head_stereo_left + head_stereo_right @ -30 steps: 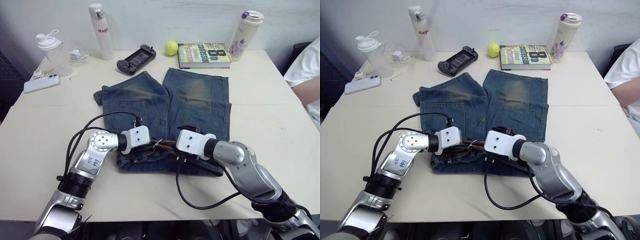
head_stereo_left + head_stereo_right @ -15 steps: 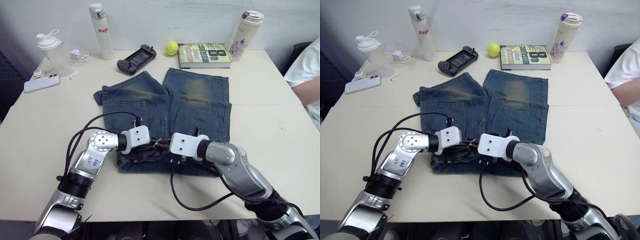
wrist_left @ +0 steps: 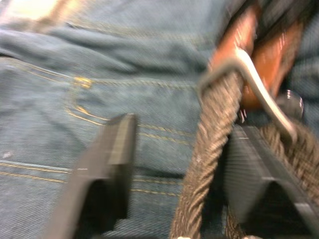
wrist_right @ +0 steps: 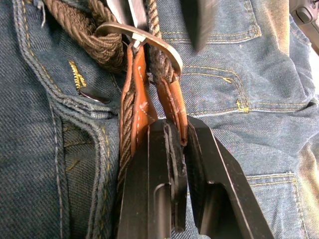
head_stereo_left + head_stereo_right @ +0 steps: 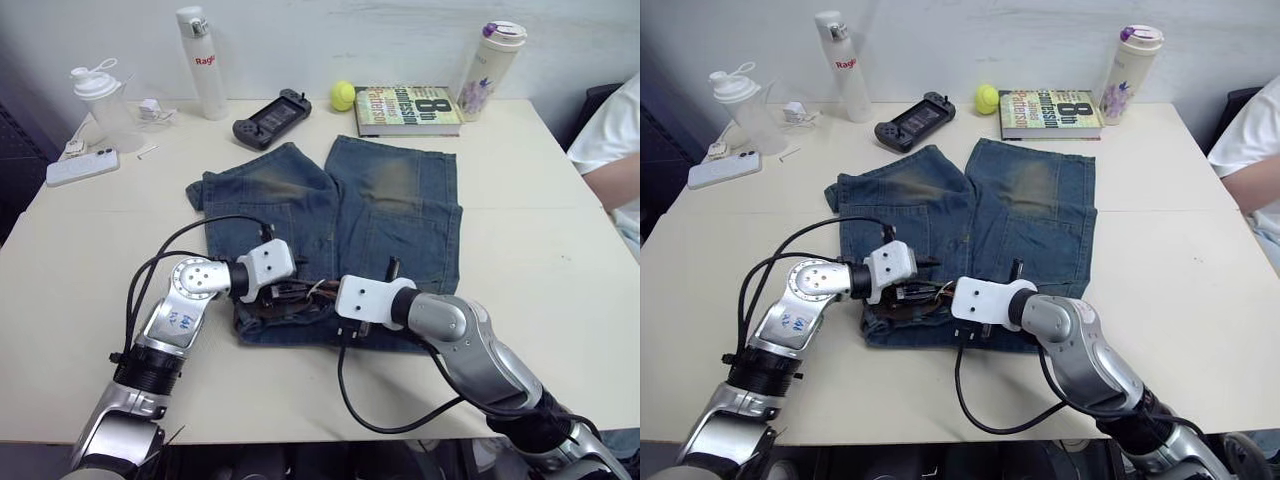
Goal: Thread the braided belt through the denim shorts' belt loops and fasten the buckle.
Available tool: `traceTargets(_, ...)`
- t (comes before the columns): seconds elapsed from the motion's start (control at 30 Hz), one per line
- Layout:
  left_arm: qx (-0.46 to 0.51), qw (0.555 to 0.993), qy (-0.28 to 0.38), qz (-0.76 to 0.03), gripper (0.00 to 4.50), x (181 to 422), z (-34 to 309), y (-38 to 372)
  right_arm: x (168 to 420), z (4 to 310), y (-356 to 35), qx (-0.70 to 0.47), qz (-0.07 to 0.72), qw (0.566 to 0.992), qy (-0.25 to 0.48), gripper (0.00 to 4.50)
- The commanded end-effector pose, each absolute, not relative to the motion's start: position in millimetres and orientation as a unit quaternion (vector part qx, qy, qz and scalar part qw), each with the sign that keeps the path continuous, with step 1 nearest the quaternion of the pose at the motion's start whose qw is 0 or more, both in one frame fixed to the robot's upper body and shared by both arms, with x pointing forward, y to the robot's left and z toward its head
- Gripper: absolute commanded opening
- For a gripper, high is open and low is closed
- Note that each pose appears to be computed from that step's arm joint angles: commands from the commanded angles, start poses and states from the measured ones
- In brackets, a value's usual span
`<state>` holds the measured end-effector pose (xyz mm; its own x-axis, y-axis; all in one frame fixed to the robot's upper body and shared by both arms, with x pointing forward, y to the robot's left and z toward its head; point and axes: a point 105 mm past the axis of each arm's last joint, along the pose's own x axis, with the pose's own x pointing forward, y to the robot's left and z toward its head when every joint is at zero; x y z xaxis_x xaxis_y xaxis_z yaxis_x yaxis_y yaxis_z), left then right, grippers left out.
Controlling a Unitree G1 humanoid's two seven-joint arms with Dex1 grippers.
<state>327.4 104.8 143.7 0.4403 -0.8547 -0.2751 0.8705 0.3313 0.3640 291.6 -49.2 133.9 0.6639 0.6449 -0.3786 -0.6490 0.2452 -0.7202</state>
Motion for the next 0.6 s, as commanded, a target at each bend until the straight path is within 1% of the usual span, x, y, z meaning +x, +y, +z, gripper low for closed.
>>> traceTargets(0.03,0.132,0.837,0.002,-0.531,3.22,312,181,130,290,145,-54,-0.456,0.391,0.800,-0.013,0.00)
traceTargets(0.17,0.095,0.844,0.038,-0.527,3.22,303,177,155,290,146,-57,-0.453,0.387,0.803,-0.014,0.00)
traceTargets(0.2,0.084,0.843,0.042,-0.530,2.81,300,176,159,290,146,-58,-0.453,0.386,0.803,-0.014,0.00)
traceTargets(0.23,0.077,0.842,0.045,-0.532,2.69,299,174,161,290,146,-58,-0.453,0.385,0.804,-0.014,0.00)
traceTargets(0.3,0.085,0.836,0.057,-0.539,2.16,295,165,160,290,146,-58,-0.453,0.385,0.804,-0.014,0.00)
traceTargets(0.33,0.082,0.833,0.063,-0.543,1.75,293,161,159,290,146,-58,-0.453,0.384,0.804,-0.015,0.00)
traceTargets(0.37,0.083,0.830,0.073,-0.547,1.44,291,155,157,289,147,-58,-0.454,0.384,0.804,-0.016,0.00)
traceTargets(0.4,0.092,0.824,0.082,-0.553,1.26,289,149,154,289,147,-59,-0.455,0.383,0.804,-0.017,0.00)
traceTargets(0.43,0.098,0.820,0.089,-0.557,0.78,287,143,152,289,147,-59,-0.456,0.382,0.804,-0.017,0.00)
traceTargets(0.47,0.096,0.816,0.093,-0.563,0.54,285,139,147,289,148,-61,-0.457,0.380,0.804,-0.018,0.00)
traceTargets(0.5,0.094,0.811,0.100,-0.568,0.03,284,135,145,289,149,-62,-0.458,0.377,0.805,-0.018,0.00)
traceTargets(0.6,0.132,0.802,0.133,-0.566,0.03,283,110,147,289,152,-66,-0.460,0.371,0.807,-0.019,0.00)
